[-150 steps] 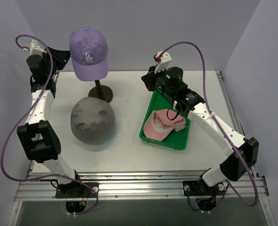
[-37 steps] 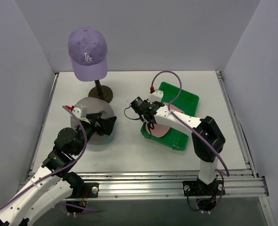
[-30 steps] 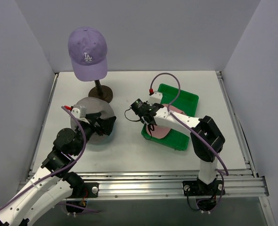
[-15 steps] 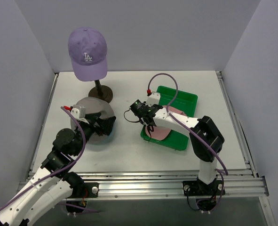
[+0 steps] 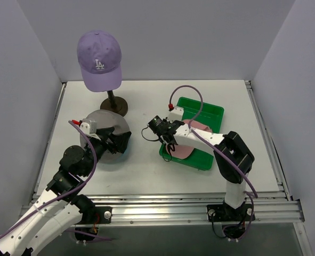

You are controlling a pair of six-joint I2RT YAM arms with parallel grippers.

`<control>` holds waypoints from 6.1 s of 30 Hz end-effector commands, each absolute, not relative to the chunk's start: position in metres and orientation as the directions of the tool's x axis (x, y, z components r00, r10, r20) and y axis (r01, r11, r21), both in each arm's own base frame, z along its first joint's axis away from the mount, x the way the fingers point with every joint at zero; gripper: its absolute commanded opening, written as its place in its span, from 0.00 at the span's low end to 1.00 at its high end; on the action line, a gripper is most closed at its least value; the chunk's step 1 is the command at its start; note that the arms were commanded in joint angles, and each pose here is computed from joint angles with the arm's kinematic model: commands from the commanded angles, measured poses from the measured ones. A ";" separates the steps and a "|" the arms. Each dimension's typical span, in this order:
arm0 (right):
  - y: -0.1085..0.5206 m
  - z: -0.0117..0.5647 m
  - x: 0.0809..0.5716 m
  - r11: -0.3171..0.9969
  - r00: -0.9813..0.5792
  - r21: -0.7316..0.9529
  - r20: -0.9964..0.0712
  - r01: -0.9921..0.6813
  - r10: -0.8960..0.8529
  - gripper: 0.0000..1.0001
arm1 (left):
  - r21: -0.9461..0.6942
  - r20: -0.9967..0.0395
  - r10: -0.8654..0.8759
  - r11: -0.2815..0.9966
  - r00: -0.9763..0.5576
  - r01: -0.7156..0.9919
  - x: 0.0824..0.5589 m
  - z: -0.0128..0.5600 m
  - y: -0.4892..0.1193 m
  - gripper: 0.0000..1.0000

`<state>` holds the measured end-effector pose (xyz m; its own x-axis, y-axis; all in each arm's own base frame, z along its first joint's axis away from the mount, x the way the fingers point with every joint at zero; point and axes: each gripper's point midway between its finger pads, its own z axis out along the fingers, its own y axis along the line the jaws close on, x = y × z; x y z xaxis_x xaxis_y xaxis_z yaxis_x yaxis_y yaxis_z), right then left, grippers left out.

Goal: Stack the hats

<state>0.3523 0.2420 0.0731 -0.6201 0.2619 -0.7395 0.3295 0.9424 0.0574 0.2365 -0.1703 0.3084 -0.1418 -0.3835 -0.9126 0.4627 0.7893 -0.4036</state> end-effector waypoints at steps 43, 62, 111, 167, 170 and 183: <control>0.278 0.469 0.199 0.425 -0.326 0.539 -0.816 -0.727 0.477 0.00 | -0.382 -0.922 -0.261 0.500 -0.285 0.777 0.187 0.396 -0.236 0.96; 0.299 0.489 0.130 0.011 -0.555 0.617 -0.715 -0.787 0.426 0.00 | -0.356 -0.910 -0.355 0.405 -0.214 0.842 0.156 0.471 -0.225 0.94; 0.323 0.401 0.219 0.519 -0.432 0.467 -0.880 -0.715 0.197 0.44 | -0.333 -0.935 -0.162 0.715 -0.317 0.615 0.235 0.449 -0.223 0.02; 0.255 0.650 0.115 -0.773 -0.695 0.196 -0.606 -0.603 0.388 0.00 | -0.383 -0.867 -0.451 0.329 -0.213 0.863 0.166 0.597 -0.200 0.95; 0.250 0.654 0.106 -0.773 -0.691 0.200 -0.616 -0.602 0.379 0.00 | -0.368 -0.868 -0.459 0.343 -0.188 0.864 0.169 0.597 -0.193 0.96; 0.238 0.652 0.093 -0.798 -0.715 0.204 -0.602 -0.568 0.355 0.00 | -0.382 -0.760 -0.604 0.119 -0.238 0.917 0.182 0.612 -0.201 0.97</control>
<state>0.1763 0.2967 0.6367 -0.8991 0.2290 -0.3730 -0.4241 -0.6668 0.6128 0.1936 -0.2022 0.5868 -0.2726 -0.5399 -0.7964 0.8686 0.2180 -0.4451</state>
